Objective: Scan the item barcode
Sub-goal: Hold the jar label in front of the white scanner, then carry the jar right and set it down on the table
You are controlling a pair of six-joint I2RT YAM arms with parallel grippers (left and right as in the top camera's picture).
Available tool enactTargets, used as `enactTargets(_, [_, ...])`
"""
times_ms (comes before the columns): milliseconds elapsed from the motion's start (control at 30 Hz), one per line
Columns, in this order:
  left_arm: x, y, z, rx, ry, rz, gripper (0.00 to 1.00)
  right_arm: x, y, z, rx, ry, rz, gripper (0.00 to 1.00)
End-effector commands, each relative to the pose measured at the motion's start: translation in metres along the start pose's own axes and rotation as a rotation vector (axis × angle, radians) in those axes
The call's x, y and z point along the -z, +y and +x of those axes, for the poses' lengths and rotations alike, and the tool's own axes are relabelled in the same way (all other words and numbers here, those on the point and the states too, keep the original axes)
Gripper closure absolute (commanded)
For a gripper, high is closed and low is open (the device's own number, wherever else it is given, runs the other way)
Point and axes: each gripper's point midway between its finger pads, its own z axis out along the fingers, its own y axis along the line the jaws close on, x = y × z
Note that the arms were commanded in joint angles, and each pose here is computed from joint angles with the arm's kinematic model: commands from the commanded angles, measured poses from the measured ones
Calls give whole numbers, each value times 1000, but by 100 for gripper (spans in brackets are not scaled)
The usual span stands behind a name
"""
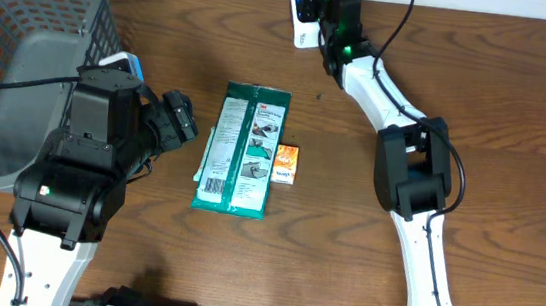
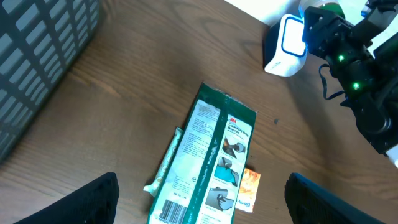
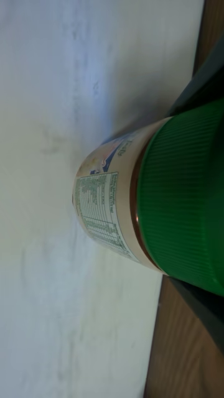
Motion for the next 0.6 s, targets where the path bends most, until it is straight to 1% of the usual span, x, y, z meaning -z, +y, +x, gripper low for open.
enactTargets(0, [4,1,-7,-15,-23,-8,14,2,-8,-19,4,-47,16,99])
enactTargets(367, [4,1,-7,-15,-23,-8,14,2,1,-24,-11,-64,-31,99])
enactTargets(467, [4,1,-7,-15,-23,-8,14,6,3,-36,-52,-91,-39,99])
enactTargets(567, [4,1,-7,-15,-23,-8,14,14,10,-57,-51,-111,-72,99])
